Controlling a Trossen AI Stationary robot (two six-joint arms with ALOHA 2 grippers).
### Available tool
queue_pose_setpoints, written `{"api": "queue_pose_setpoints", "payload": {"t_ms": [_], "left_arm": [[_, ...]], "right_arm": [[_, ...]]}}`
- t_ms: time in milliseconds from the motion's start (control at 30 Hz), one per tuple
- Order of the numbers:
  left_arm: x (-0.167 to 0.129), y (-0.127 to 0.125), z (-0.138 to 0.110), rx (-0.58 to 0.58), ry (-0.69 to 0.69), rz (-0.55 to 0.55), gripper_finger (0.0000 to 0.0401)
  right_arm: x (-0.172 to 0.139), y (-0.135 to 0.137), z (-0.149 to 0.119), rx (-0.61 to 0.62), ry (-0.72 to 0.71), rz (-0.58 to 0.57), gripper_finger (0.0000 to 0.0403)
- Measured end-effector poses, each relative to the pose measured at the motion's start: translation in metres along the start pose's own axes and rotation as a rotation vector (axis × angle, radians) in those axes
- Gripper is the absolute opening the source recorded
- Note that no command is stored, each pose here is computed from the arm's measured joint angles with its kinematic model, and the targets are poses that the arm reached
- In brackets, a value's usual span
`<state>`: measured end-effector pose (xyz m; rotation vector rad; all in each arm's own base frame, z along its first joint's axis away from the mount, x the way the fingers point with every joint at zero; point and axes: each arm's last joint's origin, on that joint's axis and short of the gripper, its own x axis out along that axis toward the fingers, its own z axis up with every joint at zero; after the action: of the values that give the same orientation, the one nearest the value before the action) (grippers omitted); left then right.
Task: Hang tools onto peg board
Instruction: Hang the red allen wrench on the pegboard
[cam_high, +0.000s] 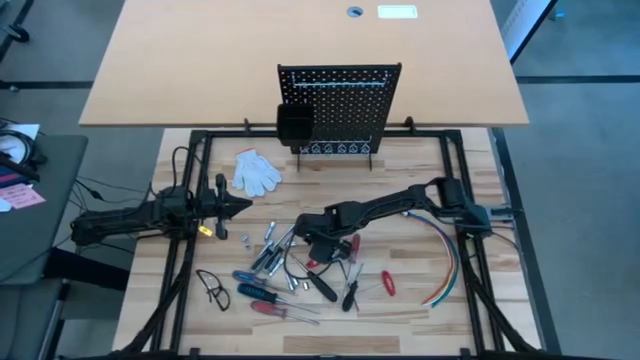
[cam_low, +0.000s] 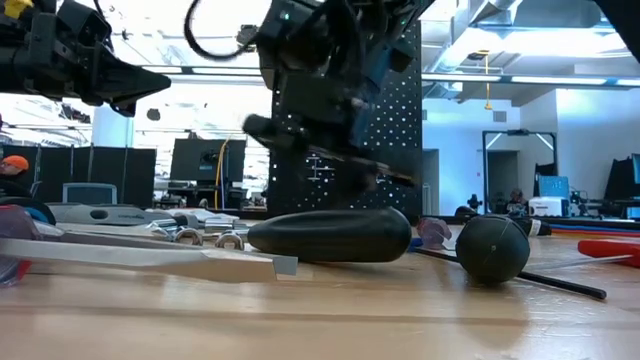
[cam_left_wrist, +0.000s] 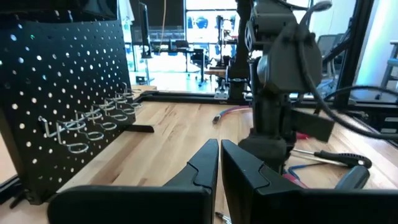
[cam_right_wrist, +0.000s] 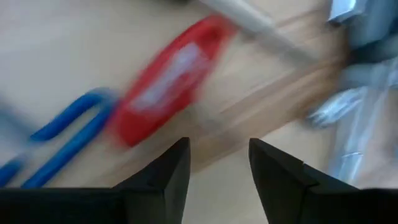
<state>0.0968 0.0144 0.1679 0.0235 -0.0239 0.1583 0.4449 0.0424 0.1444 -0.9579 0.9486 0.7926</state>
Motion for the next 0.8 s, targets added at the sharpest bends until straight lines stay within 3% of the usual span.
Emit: {"api": "queue_pose_setpoints", "payload": {"t_ms": [333, 433, 700, 800], "left_arm": [[0.001, 0.0, -0.001, 0.0, 0.014, -0.001, 0.0016], [0.001, 0.0, 0.0, 0.0, 0.015, -0.001, 0.0016], [0.0, 0.0, 0.004, 0.0, 0.006, -0.002, 0.0016], [0.0, 0.0, 0.004, 0.0, 0.007, -0.002, 0.0016]], "right_arm": [[0.016, -0.004, 0.001, -0.007, -0.027, 0.035, 0.0136], [0.016, -0.005, -0.002, 0.102, -0.017, 0.041, 0.0128], [0.0, -0.003, -0.024, 0.544, 0.074, 0.121, 0.0111], [-0.013, 0.0, -0.033, 0.637, 0.132, 0.163, 0.0106]]}}
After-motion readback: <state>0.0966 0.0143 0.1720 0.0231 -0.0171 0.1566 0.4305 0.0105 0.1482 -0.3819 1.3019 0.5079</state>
